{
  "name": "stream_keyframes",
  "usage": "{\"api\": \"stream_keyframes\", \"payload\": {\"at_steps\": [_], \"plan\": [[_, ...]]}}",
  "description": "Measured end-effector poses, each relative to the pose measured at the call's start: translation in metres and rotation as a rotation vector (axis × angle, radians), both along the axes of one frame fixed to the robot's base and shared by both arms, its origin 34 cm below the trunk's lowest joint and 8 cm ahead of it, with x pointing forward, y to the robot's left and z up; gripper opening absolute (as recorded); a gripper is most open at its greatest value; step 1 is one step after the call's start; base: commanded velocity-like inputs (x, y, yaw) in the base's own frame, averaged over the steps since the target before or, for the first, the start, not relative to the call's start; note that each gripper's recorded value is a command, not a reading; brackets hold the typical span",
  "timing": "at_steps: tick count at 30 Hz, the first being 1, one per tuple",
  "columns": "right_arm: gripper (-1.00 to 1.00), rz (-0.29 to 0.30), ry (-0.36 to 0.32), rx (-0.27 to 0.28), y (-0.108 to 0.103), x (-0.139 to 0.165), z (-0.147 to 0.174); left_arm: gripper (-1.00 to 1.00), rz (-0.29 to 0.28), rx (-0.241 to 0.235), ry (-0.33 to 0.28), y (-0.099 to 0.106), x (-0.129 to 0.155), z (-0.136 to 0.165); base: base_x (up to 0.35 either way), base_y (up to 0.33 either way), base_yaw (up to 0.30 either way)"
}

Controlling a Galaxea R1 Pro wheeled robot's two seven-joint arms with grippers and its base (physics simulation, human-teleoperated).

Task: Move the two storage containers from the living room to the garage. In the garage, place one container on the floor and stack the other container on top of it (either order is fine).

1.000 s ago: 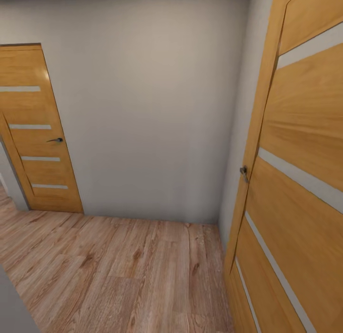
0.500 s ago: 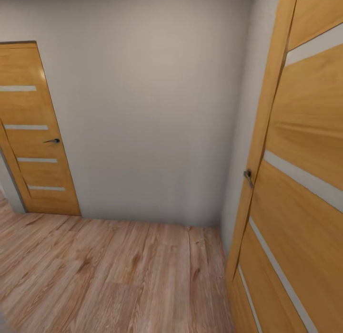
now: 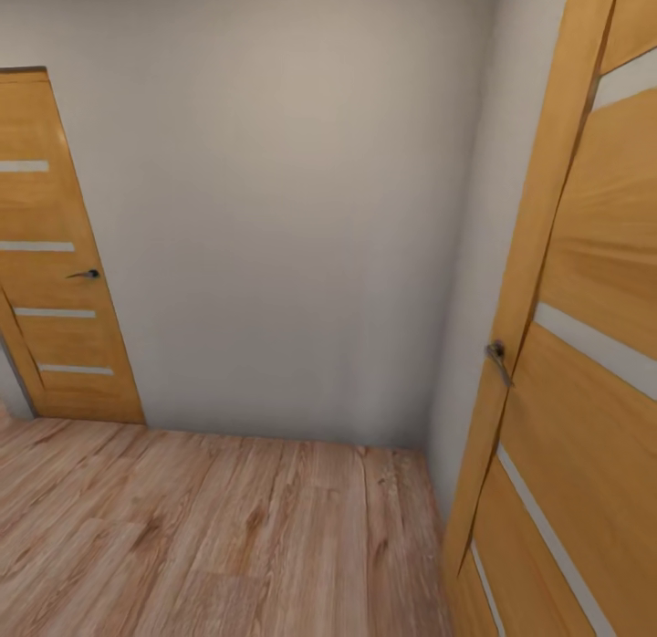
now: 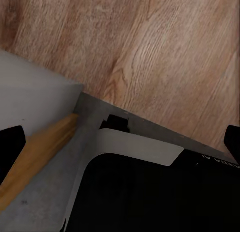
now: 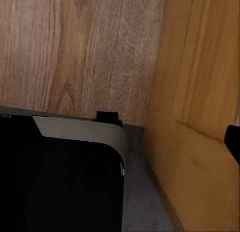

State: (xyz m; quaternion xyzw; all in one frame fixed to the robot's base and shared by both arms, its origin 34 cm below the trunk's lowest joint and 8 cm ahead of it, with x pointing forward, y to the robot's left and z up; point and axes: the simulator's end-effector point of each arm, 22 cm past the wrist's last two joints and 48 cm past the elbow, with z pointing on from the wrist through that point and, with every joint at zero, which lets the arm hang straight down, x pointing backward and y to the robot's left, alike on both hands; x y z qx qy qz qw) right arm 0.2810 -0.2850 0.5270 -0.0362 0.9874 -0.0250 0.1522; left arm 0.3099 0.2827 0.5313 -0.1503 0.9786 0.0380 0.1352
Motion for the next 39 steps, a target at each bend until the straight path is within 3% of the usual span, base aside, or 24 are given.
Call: {"api": "stream_keyframes", "payload": {"at_steps": [39], "plan": [[1.00,-0.003,0.012,-0.004,0.0005,-0.0026,-0.0008,1.00,0.000,0.001,0.001,0.0006,-0.0003,-0.0001,0.321,0.000,0.000]]}}
